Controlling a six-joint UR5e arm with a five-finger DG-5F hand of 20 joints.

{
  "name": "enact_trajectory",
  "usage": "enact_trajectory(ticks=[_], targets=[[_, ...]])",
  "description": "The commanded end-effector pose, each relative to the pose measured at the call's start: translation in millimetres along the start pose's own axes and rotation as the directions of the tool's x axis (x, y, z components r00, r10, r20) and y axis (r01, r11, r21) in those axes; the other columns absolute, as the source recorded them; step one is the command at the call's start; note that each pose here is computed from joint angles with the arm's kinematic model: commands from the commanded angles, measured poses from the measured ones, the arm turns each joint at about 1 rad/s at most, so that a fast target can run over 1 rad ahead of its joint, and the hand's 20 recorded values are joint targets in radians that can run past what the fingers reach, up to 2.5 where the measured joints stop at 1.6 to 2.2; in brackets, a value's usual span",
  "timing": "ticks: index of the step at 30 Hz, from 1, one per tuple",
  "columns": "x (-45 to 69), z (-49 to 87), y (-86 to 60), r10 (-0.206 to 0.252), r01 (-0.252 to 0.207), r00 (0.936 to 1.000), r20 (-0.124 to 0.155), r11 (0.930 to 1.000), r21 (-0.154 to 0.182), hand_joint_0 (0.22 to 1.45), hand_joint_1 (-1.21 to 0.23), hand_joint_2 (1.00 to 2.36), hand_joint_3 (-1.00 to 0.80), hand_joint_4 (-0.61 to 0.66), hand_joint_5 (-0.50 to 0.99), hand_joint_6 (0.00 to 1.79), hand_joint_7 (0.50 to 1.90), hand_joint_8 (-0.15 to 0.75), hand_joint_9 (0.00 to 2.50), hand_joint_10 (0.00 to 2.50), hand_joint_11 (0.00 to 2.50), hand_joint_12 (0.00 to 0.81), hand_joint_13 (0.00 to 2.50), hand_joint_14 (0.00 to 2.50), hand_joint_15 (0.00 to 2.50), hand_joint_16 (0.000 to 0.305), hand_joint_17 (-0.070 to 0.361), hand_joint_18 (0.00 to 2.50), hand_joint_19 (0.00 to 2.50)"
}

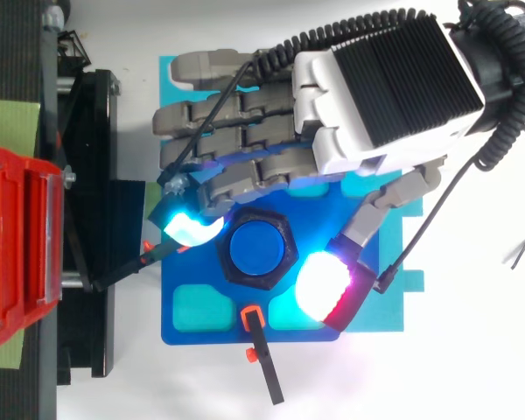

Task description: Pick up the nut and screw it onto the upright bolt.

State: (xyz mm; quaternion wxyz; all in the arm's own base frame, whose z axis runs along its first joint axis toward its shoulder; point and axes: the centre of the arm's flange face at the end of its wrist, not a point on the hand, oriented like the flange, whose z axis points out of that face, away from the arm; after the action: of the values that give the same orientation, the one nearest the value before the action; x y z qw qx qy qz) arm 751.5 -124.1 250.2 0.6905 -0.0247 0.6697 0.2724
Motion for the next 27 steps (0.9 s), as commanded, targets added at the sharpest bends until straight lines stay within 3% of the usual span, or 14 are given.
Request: enact_trajectory(ticks=[1,9,16,17,20,23,27], targets=[[-0.7,-1.4,-1.7,-0.001,0.001,1.0,-0.001,1.0,0.003,0.43,-0.36,1.0,-0.5,0.18,-0.16,0.5,0.68,0.254,0.41,0.0,0.0,0.373,0.11,0.0,0.0,0.047,0.105,0.0,0.0],[0.1,-6.0,-5.0,0.006,-0.006,0.9998,-0.018,0.9999,0.015,0.44,-0.37,1.0,-0.5,0.19,-0.15,0.5,0.71,0.264,0.46,0.0,0.0,0.372,0.14,0.0,0.0,0.047,0.105,0.0,0.0],[0.9,-11.3,-9.3,0.01,-0.009,0.9995,-0.03,0.9996,0.026,0.46,-0.4,1.0,-0.5,0.22,-0.08,0.5,0.96,0.281,0.67,0.0,0.0,0.361,0.29,0.0,0.0,0.045,0.1,0.0,0.0],[7.0,-15.4,-10.9,0.015,-0.014,0.9991,-0.039,0.9994,0.031,0.46,-0.4,1.0,-0.5,0.22,-0.07,0.5,0.99,0.282,0.69,0.0,0.0,0.36,0.31,0.0,0.0,0.044,0.099,0.0,0.0],[18.7,-22.1,-13.4,0.02,-0.019,0.9988,-0.044,0.9992,0.036,0.47,-0.41,1.0,-0.5,0.15,-0.05,0.5,1.07,0.28,0.75,0.0,0.0,0.359,0.36,0.0,0.01,0.042,0.095,0.0,0.0],[15.9,-20.5,-14.5,0.009,-0.008,0.9997,-0.024,0.9996,0.028,0.47,-0.41,1.0,-0.5,0.06,-0.04,0.51,1.15,0.279,0.79,0.0,0.0,0.355,0.38,0.0,0.01,0.041,0.093,0.0,0.0],[14.4,-21.1,-16.4,0.005,-0.004,0.9999,-0.016,0.9996,0.029,0.47,-0.41,1.0,-0.5,-0.05,-0.02,0.51,1.21,0.276,0.84,0.0,0.0,0.351,0.41,0.0,0.02,0.041,0.091,0.0,0.0]])
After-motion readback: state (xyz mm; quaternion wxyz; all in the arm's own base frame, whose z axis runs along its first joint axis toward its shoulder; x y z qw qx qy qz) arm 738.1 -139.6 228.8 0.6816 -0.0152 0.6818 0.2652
